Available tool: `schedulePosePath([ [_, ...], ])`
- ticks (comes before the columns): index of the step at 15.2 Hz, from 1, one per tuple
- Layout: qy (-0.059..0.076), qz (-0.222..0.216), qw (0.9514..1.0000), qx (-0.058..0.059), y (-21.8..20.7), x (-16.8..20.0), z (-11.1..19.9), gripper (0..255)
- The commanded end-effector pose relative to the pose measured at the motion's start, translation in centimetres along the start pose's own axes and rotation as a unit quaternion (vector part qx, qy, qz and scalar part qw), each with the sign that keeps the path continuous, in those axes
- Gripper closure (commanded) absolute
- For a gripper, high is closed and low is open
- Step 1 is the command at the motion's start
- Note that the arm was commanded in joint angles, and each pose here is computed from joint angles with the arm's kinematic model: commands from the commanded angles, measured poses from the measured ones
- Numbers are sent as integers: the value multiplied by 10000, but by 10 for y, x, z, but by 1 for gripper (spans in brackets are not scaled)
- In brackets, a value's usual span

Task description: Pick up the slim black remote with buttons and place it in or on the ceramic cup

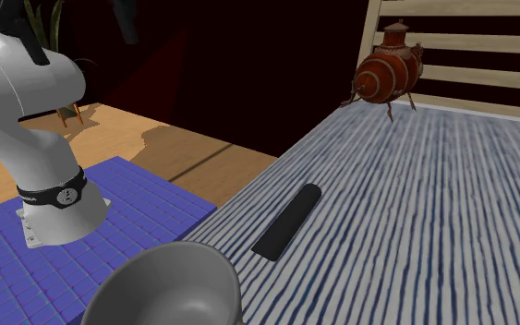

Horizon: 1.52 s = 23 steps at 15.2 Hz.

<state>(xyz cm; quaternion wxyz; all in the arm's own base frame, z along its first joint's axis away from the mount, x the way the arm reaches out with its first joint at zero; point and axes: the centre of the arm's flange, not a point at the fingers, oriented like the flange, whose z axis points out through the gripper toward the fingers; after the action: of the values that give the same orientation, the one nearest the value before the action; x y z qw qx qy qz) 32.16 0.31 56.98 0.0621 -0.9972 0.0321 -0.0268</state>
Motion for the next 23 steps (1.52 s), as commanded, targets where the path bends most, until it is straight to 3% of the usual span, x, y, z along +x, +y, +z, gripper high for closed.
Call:
schedulePosePath([
  [1, 0, 0, 10000, 0, 0, 0, 0, 0],
  [3, 81, 559, 9983, -127, -24, -2, 18, 0],
  [6, 202, 1393, 9895, -317, -58, 1, 46, 0],
  [9, 322, 2217, 9733, -505, -91, 10, 74, 0],
  [12, 439, 3024, 9497, -689, -120, 25, 104, 0],
  [14, 516, 3550, 9299, -809, -137, 39, 124, 0],
  [17, 627, 4315, 8945, -983, -159, 62, 155, 0],
  [20, 734, 5049, 8524, -1150, -176, 90, 186, 0],
  [23, 835, 5744, 8037, -1309, -186, 120, 216, 0],
])
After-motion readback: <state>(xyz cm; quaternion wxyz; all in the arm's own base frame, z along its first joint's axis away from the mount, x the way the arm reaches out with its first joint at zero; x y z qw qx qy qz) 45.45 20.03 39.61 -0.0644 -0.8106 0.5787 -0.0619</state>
